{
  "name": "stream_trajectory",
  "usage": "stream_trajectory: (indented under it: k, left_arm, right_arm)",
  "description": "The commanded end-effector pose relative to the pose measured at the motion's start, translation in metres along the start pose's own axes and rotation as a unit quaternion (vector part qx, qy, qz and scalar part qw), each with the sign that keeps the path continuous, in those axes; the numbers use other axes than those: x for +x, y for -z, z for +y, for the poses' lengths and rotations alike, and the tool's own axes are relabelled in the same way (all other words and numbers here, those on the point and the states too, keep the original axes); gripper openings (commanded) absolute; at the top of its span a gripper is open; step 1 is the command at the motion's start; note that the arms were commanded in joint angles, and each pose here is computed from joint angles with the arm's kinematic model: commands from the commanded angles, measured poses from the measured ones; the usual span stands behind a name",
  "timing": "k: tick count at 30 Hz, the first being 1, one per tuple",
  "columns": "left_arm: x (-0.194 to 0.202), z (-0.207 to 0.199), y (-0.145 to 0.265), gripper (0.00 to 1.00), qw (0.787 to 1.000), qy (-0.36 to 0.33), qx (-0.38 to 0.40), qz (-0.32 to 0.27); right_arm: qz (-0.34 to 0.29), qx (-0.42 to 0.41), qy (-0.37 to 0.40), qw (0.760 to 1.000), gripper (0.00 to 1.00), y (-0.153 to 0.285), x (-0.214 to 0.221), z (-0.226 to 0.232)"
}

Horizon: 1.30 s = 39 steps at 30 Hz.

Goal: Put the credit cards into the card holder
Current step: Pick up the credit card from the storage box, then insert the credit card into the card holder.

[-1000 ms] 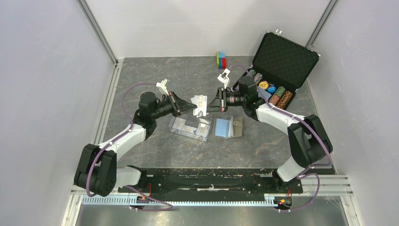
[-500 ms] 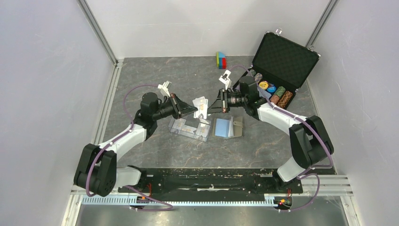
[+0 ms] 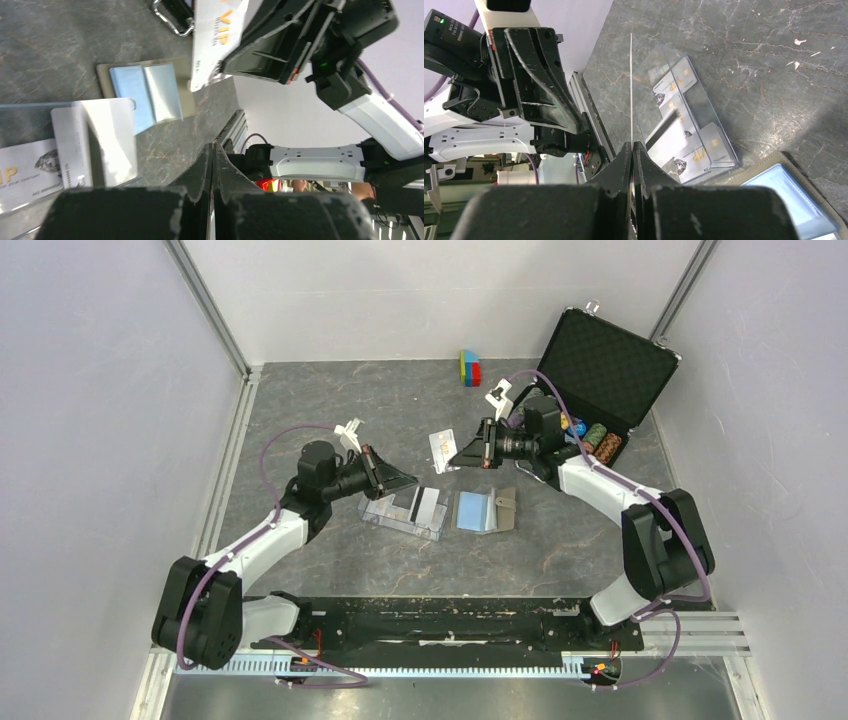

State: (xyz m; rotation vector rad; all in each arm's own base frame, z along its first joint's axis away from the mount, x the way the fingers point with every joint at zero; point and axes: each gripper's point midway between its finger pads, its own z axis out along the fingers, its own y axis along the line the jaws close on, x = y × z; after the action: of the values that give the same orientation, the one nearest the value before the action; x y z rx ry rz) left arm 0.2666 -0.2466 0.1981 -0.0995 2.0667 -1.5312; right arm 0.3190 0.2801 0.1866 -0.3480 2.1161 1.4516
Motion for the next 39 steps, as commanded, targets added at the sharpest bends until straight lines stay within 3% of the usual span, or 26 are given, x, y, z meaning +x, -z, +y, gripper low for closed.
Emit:
stream_trajectory:
  k: [1, 5, 13, 16, 18, 30, 35, 39]
  left_arm:
    - [0.003, 0.016, 0.006, 0.02, 0.998, -0.038, -0.045, 0.000]
    - [0.005, 0.029, 0.014, 0.07, 0.994, -0.060, -0.088, 0.004]
    - [-0.005, 0.003, 0.006, 0.58, 0.997, -0.074, -0.033, -0.001]
    - [-0.014, -0.015, -0.002, 0.68, 0.997, -0.072, 0.020, -0.015]
    - [-0.019, -0.024, -0.008, 0.70, 0.996, -0.064, 0.053, -0.018]
    - [-0.031, -0.042, -0.044, 0.62, 0.988, -0.042, 0.149, 0.006]
    - [-0.026, -0.049, -0.056, 0.41, 0.985, -0.045, 0.161, 0.030]
    - [-0.021, -0.043, -0.059, 0.15, 0.986, -0.038, 0.154, 0.039]
  right_arm:
    - [-0.016, 0.002, 0.037, 0.999, 0.00, 0.007, -0.009, 0.010]
    - [-0.008, 0.014, 0.040, 0.999, 0.00, 0.009, -0.004, 0.005]
    - [0.002, 0.004, 0.040, 0.999, 0.00, 0.013, 0.005, 0.009]
    - [0.009, -0.009, 0.033, 0.999, 0.00, 0.015, 0.009, 0.016]
    - [0.010, -0.021, 0.031, 0.999, 0.00, 0.017, 0.009, 0.023]
    - [0.002, -0.094, -0.012, 0.996, 0.00, 0.026, 0.016, 0.054]
    - [-0.002, -0.091, -0.016, 0.996, 0.00, 0.025, 0.016, 0.052]
    - [-0.005, -0.092, -0.017, 0.996, 0.00, 0.024, 0.014, 0.052]
